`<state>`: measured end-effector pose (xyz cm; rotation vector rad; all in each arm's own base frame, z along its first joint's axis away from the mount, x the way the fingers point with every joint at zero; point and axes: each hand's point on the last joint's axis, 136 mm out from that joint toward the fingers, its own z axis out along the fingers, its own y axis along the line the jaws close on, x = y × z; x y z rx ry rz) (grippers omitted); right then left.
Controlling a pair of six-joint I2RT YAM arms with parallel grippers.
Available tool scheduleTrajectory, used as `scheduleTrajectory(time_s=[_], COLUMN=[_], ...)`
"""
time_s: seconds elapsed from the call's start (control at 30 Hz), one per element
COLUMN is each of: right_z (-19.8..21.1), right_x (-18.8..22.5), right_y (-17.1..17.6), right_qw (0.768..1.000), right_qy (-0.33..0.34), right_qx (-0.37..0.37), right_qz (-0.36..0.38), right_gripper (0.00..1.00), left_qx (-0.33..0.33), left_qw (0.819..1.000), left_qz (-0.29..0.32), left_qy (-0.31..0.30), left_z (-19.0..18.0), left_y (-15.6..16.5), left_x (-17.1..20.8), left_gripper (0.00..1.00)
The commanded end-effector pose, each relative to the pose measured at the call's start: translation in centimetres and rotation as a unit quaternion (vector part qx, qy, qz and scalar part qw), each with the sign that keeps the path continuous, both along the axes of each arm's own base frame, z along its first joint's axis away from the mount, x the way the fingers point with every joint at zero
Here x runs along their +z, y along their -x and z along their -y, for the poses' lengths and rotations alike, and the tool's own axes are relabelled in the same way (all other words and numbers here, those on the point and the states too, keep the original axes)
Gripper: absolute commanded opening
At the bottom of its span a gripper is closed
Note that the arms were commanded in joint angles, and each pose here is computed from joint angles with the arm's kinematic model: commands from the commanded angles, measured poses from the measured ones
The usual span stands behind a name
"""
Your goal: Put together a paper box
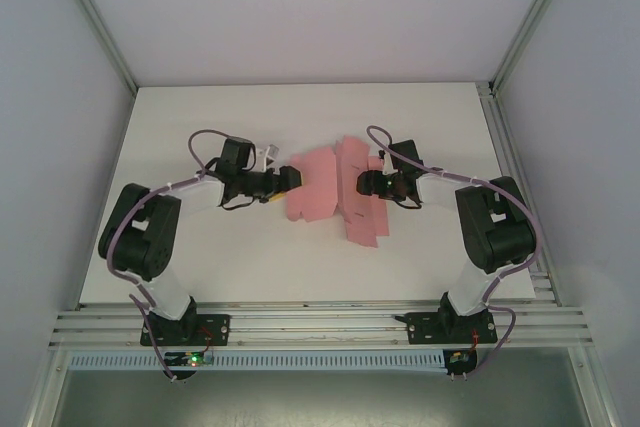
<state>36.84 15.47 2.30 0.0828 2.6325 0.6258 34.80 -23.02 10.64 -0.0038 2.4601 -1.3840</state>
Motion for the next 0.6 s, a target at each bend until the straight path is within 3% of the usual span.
scheduleTrajectory(time_s=[0.0, 0.13, 0.3, 0.4, 0.57], right_z=[1.9, 1.8, 1.3, 1.2, 0.9], right_x=[-5.2, -4.8, -4.4, -4.3, -3.7], right_y=[5.2, 4.8, 4.7, 4.6, 4.3], right_qw=[0.992, 0.994, 0.995, 0.996, 0.997], right_qy=[0.032, 0.023, 0.007, 0.001, -0.018], right_qx=[-0.014, -0.015, -0.010, -0.010, -0.009], right_qz=[-0.117, -0.107, -0.096, -0.094, -0.079], right_gripper=[0.67, 0.67, 0.67, 0.67, 0.68], left_qx=[0.002, 0.017, 0.030, 0.030, 0.017], left_qw=[0.991, 0.982, 0.989, 0.982, 0.978], left_qz=[0.096, 0.128, 0.096, 0.117, 0.143], left_qy=[0.094, 0.138, 0.106, 0.146, 0.153], left_z=[1.4, 1.5, 1.7, 2.1, 3.5], left_y=[-0.9, -0.9, -1.8, -2.1, -2.3], left_x=[6.7, 8.4, 5.6, 6.8, 7.7], left_gripper=[0.85, 0.82, 0.70, 0.69, 0.69])
